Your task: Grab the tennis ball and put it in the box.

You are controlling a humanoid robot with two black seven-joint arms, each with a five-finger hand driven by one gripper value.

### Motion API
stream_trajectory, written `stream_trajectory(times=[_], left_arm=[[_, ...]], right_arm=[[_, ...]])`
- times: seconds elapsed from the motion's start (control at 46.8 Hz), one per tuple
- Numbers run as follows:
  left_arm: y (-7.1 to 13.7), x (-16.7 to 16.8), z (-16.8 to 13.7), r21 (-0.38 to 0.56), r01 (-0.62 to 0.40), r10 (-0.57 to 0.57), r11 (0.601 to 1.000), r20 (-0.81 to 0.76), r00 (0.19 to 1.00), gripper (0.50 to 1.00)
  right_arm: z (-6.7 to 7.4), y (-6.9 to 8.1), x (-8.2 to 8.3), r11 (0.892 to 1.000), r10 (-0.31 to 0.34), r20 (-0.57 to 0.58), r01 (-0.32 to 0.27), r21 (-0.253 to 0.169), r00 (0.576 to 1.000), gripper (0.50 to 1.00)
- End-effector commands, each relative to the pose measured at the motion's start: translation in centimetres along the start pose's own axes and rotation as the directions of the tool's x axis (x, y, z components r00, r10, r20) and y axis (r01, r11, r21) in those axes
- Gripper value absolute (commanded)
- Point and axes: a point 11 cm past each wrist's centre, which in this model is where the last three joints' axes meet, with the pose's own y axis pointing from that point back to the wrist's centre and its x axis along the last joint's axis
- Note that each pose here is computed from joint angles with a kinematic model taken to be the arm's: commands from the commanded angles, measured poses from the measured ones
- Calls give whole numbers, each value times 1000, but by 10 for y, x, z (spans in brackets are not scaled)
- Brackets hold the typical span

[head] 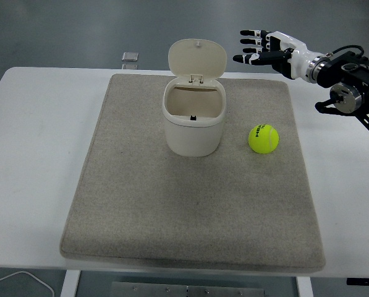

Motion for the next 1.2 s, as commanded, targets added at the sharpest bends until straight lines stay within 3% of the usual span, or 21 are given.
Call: stream_trajectory(times=[0.0, 0.192, 0.427, 0.62, 0.812, 1.175], left_arm=[[0, 0, 0, 0, 0, 0, 1000, 0, 1000, 996], [0, 0, 0, 0, 0, 0, 1000, 0, 1000, 996], [0, 0, 0, 0, 0, 0, 1000, 0, 1000, 996], [0, 0, 0, 0, 0, 0, 1000, 0, 1000, 996], [0, 0, 0, 0, 2, -2, 1000, 0, 1000, 996], [0, -1, 0, 0, 3, -3, 1000, 0, 1000, 996]], right_arm=[[-2, 0, -2, 1000, -12, -63, 12, -5, 998, 921], [-10, 1, -4, 997, -71, -183, 70, -12, 980, 921], [-3, 4, -8, 990, -141, -300, 132, -49, 944, 921], [3, 6, -10, 984, -178, -335, 161, -77, 925, 921], [5, 10, -3, 984, -177, -351, 159, -78, 920, 921], [16, 13, -12, 966, -255, -515, 238, -100, 818, 921]])
